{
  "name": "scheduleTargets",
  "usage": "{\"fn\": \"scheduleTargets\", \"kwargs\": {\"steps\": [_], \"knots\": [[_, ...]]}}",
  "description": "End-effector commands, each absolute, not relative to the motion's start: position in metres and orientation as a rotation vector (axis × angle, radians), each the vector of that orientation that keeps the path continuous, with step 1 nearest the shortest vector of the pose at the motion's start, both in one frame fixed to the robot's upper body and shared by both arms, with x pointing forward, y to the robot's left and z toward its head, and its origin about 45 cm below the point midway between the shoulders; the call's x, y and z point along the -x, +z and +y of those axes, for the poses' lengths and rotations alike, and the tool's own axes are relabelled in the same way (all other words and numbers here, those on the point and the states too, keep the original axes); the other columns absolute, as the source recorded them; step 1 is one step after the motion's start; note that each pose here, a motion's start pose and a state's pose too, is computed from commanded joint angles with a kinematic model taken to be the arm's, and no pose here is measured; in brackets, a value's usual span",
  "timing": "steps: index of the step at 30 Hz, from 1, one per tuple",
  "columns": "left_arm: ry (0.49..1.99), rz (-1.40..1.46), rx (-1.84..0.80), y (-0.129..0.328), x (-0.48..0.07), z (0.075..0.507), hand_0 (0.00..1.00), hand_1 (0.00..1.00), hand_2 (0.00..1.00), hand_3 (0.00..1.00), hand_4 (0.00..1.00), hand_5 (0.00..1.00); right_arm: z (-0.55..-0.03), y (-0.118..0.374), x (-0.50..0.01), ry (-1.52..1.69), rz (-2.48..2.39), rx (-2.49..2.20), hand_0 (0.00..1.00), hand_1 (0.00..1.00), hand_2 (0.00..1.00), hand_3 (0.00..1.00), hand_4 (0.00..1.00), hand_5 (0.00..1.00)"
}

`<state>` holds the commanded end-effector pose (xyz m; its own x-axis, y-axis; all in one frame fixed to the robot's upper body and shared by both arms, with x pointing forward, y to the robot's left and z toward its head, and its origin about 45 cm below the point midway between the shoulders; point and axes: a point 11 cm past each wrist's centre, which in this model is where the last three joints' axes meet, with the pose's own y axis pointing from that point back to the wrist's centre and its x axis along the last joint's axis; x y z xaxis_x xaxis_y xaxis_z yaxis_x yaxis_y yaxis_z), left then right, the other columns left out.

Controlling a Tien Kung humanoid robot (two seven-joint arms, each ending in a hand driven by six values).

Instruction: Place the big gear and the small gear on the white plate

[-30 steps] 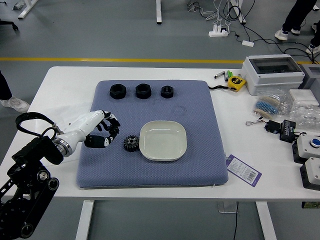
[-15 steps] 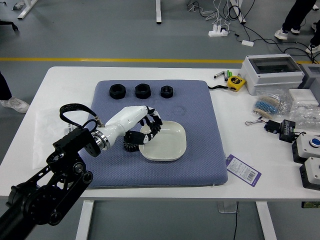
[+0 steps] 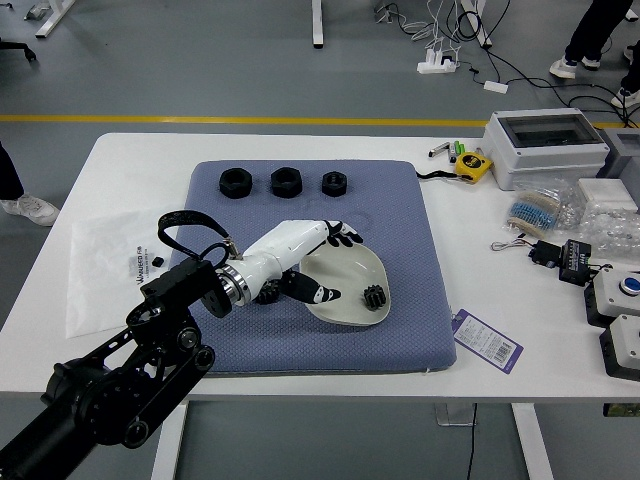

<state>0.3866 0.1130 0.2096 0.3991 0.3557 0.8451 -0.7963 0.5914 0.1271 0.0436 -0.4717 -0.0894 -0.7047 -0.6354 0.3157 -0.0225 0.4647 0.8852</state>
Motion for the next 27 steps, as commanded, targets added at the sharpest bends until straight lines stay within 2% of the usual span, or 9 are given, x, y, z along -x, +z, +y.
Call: {"fn": "scheduleTargets", "kwargs": {"steps": [14, 21, 22, 27], "knots": [[0.814, -0.900, -0.580, 0.222, -0.391, 0.128, 0.759, 0.790, 0.863, 0.823, 0.998, 0.205, -0.472, -0.089, -0.043, -1.245, -2.079, -0.543, 0.639, 0.633, 0.723, 0.589, 0.848, 0.710], [0.826, -0.916, -0.704, 0.219, -0.400, 0.167, 0.756, 0.787, 0.844, 0.817, 0.998, 0.190, -0.472, -0.090, -0.041, -1.247, -2.079, -0.539, 0.638, 0.633, 0.723, 0.589, 0.848, 0.710], [0.819, -0.916, -0.740, 0.215, -0.401, 0.174, 0.750, 0.774, 0.813, 0.800, 0.974, 0.036, -0.472, -0.090, -0.040, -1.247, -2.079, -0.539, 0.638, 0.633, 0.723, 0.590, 0.848, 0.710], [0.772, -0.904, -0.850, 0.202, -0.401, 0.190, 0.750, 0.774, 0.813, 0.800, 0.974, 0.036, -0.472, -0.090, -0.039, -1.248, -2.077, -0.536, 0.638, 0.633, 0.723, 0.590, 0.848, 0.710]]}}
